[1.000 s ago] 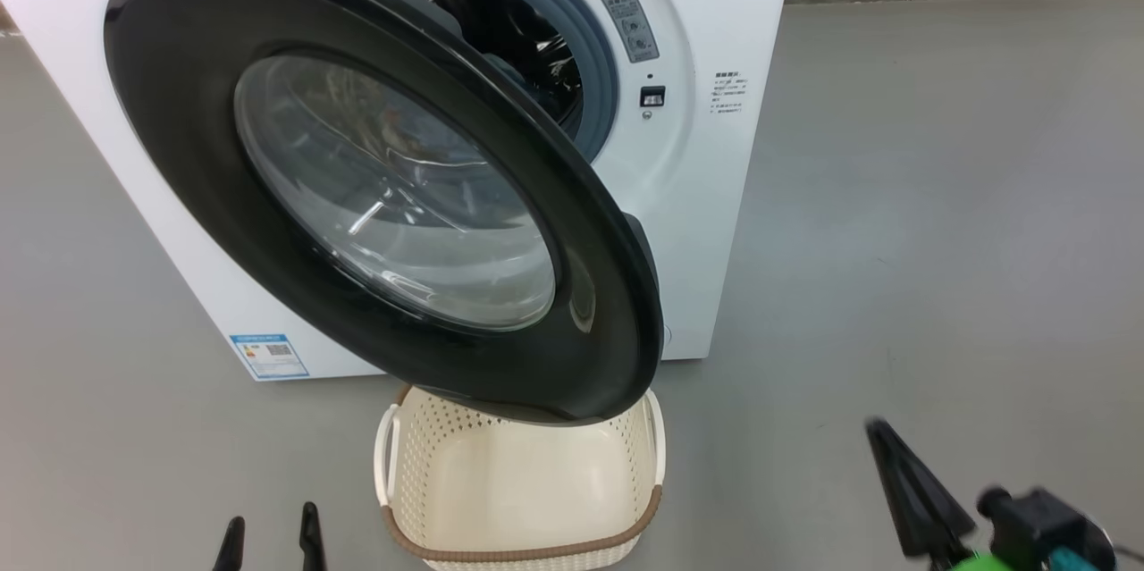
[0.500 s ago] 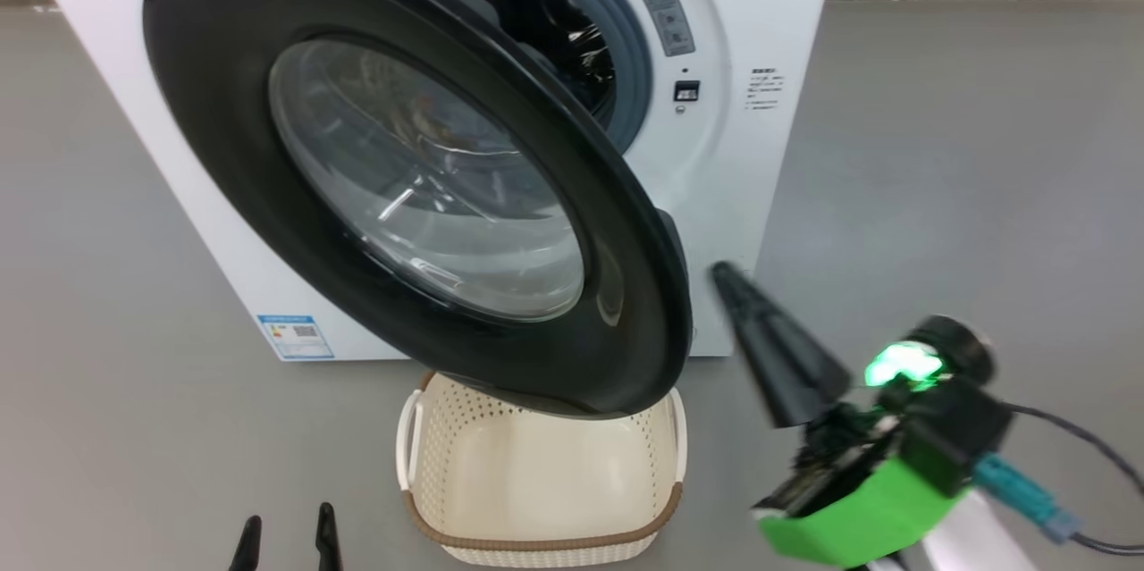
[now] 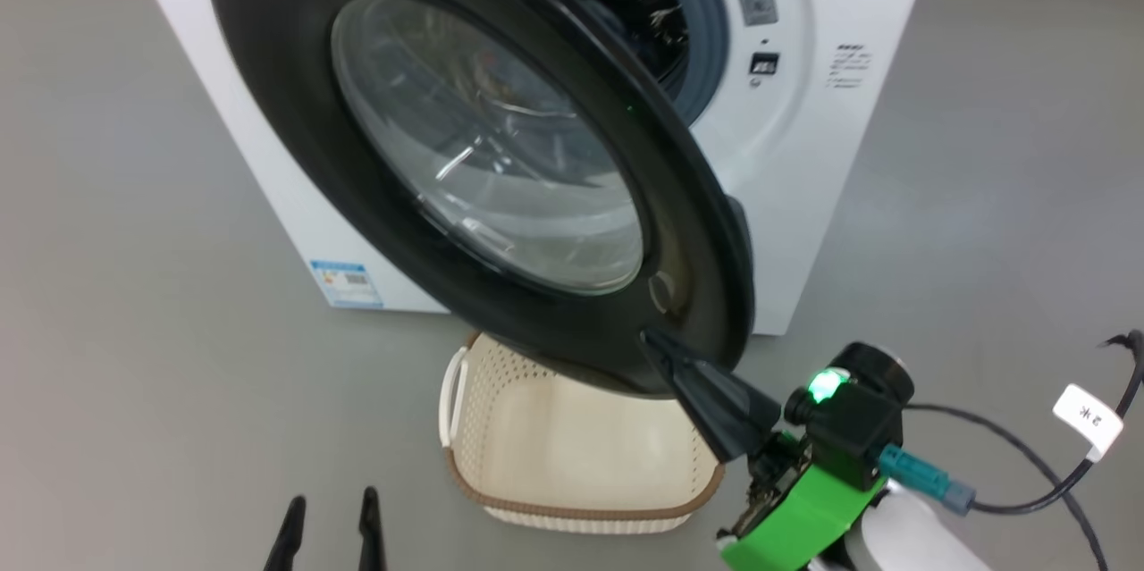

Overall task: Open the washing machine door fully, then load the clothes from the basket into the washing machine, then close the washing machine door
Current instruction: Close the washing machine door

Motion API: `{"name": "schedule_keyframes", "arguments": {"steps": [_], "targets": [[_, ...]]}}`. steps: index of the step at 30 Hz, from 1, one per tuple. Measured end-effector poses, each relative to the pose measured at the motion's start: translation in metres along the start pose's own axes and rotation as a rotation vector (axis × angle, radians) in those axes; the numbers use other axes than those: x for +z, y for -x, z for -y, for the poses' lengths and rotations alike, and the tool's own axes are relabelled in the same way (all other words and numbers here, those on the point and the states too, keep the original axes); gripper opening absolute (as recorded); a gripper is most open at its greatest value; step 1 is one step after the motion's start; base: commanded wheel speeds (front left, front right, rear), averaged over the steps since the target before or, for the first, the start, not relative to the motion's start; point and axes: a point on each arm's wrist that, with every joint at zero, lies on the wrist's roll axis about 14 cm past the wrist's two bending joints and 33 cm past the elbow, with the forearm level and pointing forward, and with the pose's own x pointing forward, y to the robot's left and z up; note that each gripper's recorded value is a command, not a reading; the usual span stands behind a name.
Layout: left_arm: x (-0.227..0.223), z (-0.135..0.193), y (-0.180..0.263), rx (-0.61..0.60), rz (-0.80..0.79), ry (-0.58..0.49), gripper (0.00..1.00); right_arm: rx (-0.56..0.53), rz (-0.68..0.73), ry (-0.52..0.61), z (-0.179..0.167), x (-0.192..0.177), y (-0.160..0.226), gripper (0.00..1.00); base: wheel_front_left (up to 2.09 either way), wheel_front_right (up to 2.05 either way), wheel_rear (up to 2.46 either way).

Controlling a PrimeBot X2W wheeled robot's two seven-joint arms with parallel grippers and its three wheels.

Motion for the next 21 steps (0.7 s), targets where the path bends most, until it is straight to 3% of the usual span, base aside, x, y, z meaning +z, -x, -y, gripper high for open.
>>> {"name": "schedule_keyframes", "arguments": {"steps": [21], "targets": [[-0.017,0.009,-0.030,0.035,-0.064,-0.012,1.00,-0.064,-0.021,-0.018,0.072,-0.034,-0.034,0.00,0.00,0.00,0.00]]}}
